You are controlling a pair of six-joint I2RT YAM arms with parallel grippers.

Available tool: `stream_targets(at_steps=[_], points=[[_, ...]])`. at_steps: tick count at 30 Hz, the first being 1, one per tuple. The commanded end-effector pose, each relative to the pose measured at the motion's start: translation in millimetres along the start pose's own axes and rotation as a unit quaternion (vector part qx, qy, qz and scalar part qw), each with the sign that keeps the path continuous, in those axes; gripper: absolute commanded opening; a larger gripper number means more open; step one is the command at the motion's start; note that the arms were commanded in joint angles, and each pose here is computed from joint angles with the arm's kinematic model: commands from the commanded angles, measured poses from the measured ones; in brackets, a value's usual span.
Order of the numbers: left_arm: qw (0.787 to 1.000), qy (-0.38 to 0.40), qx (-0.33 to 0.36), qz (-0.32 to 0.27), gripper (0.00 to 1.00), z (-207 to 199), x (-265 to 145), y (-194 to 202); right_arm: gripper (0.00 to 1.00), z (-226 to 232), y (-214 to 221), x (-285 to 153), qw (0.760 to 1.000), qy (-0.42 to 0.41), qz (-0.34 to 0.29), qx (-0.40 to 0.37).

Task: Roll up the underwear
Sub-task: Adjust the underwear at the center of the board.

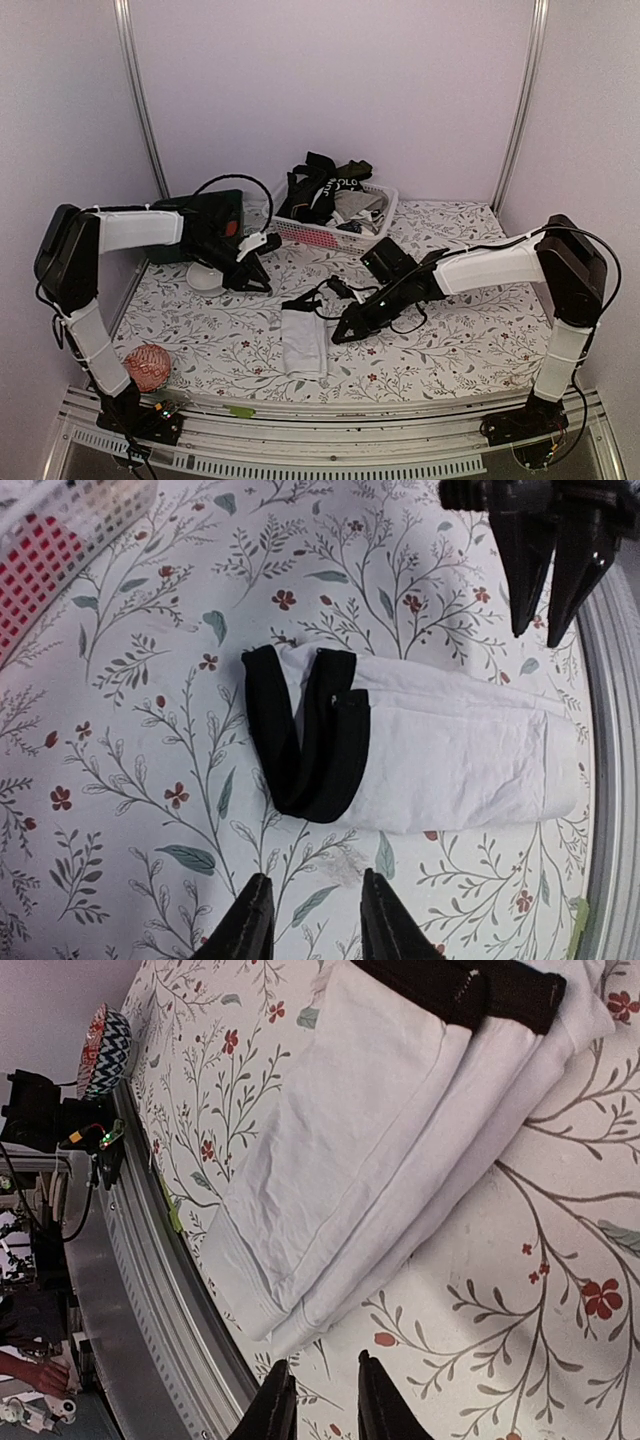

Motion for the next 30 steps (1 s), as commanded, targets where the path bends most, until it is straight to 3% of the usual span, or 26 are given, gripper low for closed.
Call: stream_targets(at_steps=[1, 12, 18, 23, 24, 25, 27, 30], points=[[0.999, 0.023, 0.003, 0.026, 0.30, -13.1, 32.3, 7.9, 0.21, -9.0, -15.3, 11.4, 1.000, 0.002, -0.012, 0.005], [0.995, 0.008, -0.016, 0.094, 0.24, -4.6, 100.0, 21.5, 0.15, -23.9, -18.0, 0.4, 0.999, 0.012, -0.030, 0.022], [0.996, 0.008, -0.037, 0.075, 0.27, -0.9, 100.4, -2.4, 0.15, -24.1, -29.4, -4.3, 0.999, 0.016, -0.043, 0.010], [1.000, -0.001, -0.029, 0.001, 0.42, -3.3, 52.0, -53.2, 0.29, -10.3, -59.6, -23.4, 0.994, 0.001, -0.110, -0.026], [0.999, -0.012, -0.026, -0.022, 0.48, -3.4, 34.7, -63.8, 0.32, -5.8, -65.2, -27.3, 0.992, -0.007, -0.124, -0.033], [0.998, -0.032, -0.029, -0.042, 0.62, -0.8, 20.3, -71.1, 0.35, -0.8, -70.7, -30.4, 0.990, -0.019, -0.136, -0.038], [0.992, -0.076, -0.048, -0.088, 0.81, 8.5, -15.0, -83.9, 0.40, 6.4, -79.0, -30.6, 0.986, -0.047, -0.155, -0.042], [0.977, -0.126, -0.053, -0.163, 0.89, 10.7, -66.9, -102.4, 0.43, 11.7, -84.7, -16.2, 0.984, -0.085, -0.154, -0.019]])
Point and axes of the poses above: each gripper's point midway between its finger pads, its own x axis out along the fingers, its own z axis along the line the jaws close on, y = z × x, the point moved 5 cm from there along -x, back along the fingers, and after that the axes turned 13 degrees about -x, right-handed, at the moved point
